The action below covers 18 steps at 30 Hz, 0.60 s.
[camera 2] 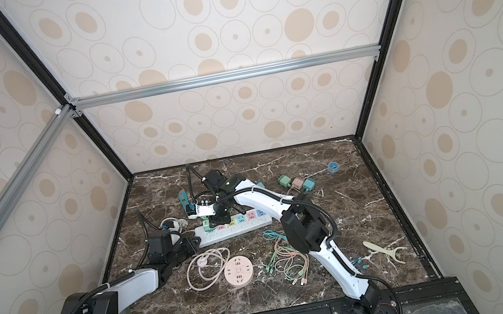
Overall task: Insert the plug
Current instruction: 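Lower the mint green charger's prongs onto the cyan socket with right gripper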
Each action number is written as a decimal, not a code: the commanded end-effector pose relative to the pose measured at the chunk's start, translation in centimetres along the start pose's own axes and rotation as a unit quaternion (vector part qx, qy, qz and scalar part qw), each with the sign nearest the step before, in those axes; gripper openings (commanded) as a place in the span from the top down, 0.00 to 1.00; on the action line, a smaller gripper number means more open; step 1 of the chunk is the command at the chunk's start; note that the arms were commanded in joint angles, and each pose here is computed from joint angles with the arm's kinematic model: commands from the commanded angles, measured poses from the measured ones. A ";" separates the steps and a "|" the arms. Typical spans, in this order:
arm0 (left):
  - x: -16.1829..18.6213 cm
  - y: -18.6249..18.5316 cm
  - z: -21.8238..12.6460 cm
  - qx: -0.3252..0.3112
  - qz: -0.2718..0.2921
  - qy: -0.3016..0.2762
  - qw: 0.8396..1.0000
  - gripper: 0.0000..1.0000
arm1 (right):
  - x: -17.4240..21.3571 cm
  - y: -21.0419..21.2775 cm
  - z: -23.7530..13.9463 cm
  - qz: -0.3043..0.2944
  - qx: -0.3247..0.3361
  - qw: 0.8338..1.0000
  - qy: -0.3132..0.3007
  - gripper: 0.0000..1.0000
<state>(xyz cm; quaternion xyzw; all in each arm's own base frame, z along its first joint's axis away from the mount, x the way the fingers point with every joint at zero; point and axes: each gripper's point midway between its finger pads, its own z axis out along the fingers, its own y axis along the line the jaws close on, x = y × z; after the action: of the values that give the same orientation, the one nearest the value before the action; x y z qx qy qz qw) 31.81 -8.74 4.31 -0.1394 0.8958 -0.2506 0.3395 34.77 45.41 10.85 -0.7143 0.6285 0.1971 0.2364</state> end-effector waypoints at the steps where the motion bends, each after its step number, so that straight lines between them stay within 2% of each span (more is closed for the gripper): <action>1: -0.3 -0.1 0.0 0.005 0.002 -0.005 1.000 0.73 | -0.1 0.6 0.8 -0.015 -0.012 1.000 0.005 1.00; 18: -0.4 -0.1 0.0 0.005 0.004 -0.006 1.000 0.73 | 0.2 0.9 1.7 -0.023 -0.019 0.999 0.021 1.00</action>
<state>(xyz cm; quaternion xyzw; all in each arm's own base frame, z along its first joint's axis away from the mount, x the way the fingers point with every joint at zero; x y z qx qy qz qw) 31.79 -8.86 4.35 -0.1376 0.8956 -0.2537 0.3385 34.88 45.87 9.99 -0.7225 0.6247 0.1876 0.2291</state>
